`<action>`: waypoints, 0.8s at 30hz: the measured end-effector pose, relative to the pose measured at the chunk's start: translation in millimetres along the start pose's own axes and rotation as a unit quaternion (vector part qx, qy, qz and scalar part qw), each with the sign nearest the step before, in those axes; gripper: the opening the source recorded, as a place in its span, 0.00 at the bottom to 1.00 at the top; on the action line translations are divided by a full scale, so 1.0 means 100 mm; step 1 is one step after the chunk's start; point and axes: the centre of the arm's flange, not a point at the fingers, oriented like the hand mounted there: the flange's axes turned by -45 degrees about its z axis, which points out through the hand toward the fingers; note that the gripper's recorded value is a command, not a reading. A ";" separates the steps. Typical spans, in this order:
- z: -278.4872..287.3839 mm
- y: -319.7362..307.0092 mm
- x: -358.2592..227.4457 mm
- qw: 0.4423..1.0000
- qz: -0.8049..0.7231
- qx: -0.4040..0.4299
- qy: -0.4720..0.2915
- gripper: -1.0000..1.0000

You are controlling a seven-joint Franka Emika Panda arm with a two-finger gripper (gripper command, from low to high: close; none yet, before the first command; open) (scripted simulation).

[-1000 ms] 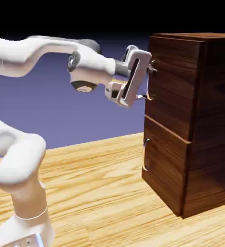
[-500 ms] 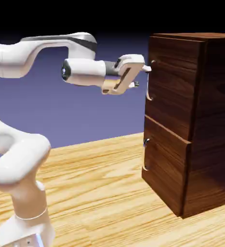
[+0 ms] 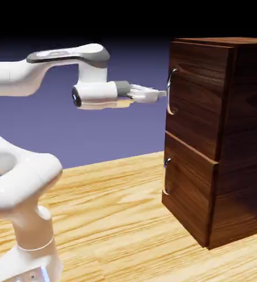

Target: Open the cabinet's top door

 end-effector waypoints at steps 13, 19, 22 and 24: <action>0.21 -0.20 0.00 0.998 0.000 -0.061 0.000 0.00; -0.12 -0.50 0.00 0.990 0.000 -0.141 0.000 0.00; -0.27 -0.68 0.00 0.984 0.000 -0.181 0.000 0.00; -0.36 -0.80 0.00 0.978 0.000 -0.207 0.000 0.00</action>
